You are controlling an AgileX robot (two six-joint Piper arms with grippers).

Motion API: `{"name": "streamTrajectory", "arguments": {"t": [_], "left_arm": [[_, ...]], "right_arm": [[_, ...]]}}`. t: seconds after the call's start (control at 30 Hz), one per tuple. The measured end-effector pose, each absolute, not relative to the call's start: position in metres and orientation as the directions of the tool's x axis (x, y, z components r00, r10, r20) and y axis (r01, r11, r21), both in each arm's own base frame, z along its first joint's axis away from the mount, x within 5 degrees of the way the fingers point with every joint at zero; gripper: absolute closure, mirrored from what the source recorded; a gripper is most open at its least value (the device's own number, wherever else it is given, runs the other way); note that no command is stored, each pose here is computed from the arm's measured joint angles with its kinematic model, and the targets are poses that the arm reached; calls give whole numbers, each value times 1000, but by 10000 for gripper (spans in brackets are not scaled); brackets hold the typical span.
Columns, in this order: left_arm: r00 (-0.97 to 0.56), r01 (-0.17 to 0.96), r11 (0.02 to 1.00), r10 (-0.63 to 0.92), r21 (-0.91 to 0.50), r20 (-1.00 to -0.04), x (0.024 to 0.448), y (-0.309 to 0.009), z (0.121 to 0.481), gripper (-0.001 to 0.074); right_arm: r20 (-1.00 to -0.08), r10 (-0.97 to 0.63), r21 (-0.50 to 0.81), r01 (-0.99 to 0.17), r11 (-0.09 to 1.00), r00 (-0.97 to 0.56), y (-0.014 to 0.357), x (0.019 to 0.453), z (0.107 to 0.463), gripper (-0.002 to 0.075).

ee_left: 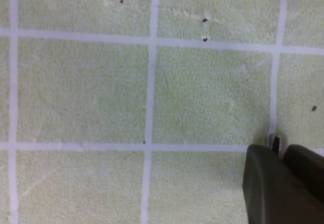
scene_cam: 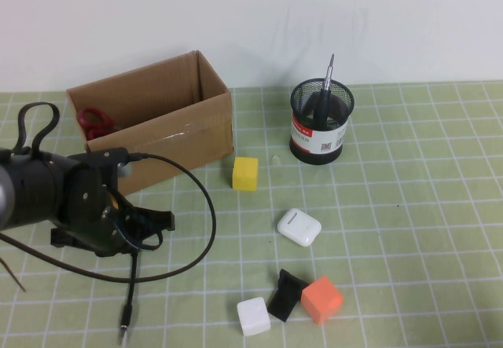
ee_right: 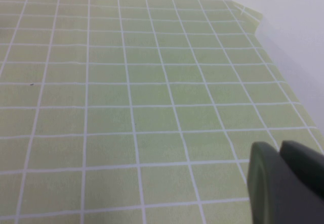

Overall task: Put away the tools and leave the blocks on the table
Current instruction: Pick up the long Screwdriver from the table

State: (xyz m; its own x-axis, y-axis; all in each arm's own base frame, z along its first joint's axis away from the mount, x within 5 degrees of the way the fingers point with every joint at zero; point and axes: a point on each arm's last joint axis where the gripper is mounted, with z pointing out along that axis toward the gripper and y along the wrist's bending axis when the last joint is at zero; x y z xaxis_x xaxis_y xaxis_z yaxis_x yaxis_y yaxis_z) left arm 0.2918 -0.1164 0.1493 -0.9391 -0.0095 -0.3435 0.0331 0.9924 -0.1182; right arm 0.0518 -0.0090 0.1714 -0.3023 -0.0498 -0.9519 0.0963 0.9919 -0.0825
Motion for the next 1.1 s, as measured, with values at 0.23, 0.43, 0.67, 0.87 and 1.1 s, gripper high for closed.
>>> {"name": "streamTrajectory", "arguments": {"t": [0.23,0.43,0.67,0.87,1.1], "left_arm": [[-921,78,988,19,-136,-390,288,-124,162,713],[-870,127,979,33,-159,-492,288,-126,186,713],[-783,204,964,57,-169,-620,288,-128,212,713],[-623,392,915,188,-96,-760,281,-150,235,713],[-377,563,826,279,21,-883,274,-182,252,713]], "right_arm": [[-952,-50,-82,96,992,-302,-9,52,171,736],[-952,-50,-82,96,992,-302,-9,52,171,736],[-952,-50,-82,96,992,-302,-9,52,171,736],[-952,-50,-82,96,992,-302,-9,52,171,736],[-952,-50,-82,96,992,-302,-9,52,171,736]]}}
